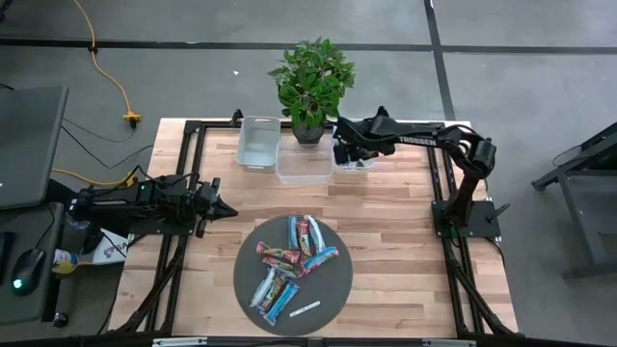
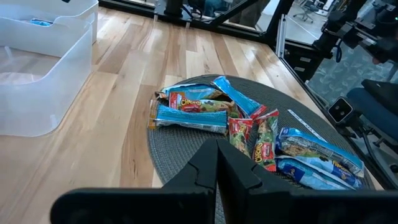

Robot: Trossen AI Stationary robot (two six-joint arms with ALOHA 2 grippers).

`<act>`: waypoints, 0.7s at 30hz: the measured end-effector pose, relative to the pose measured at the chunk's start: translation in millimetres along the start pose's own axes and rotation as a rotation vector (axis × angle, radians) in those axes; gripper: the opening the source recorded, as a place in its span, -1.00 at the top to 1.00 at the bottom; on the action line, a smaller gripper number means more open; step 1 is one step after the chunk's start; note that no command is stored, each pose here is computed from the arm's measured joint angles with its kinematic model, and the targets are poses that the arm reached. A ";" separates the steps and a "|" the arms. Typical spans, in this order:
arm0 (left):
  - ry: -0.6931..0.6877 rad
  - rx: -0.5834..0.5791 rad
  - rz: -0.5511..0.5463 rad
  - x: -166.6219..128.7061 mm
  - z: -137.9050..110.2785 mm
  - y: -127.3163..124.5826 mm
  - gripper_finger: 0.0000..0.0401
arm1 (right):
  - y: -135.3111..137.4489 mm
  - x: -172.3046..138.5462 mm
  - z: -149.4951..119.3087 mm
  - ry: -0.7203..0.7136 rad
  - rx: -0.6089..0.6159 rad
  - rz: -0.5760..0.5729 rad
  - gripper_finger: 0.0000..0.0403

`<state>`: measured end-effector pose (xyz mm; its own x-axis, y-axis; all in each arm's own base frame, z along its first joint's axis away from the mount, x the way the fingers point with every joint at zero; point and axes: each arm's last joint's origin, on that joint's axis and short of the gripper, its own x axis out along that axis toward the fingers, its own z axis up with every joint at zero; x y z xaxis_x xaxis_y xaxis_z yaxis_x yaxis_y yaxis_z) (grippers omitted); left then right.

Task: Pick and place Granola Bars by type
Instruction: Put the red granola bar into the transparent bin

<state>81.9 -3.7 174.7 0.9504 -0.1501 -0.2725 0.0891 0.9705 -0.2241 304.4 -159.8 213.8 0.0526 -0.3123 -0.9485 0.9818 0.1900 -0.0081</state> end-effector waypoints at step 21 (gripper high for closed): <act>0.000 0.000 -0.004 0.0 0.0 -0.1 1.00 | -11.7 -52.6 -18.5 -0.012 -0.349 0.073 0.39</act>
<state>81.9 -3.8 174.7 0.9499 -0.1543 -0.2717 0.0931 0.9698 -0.2253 286.8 -128.3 258.0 0.1246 -0.2972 -0.9467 0.8539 0.5180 -0.0502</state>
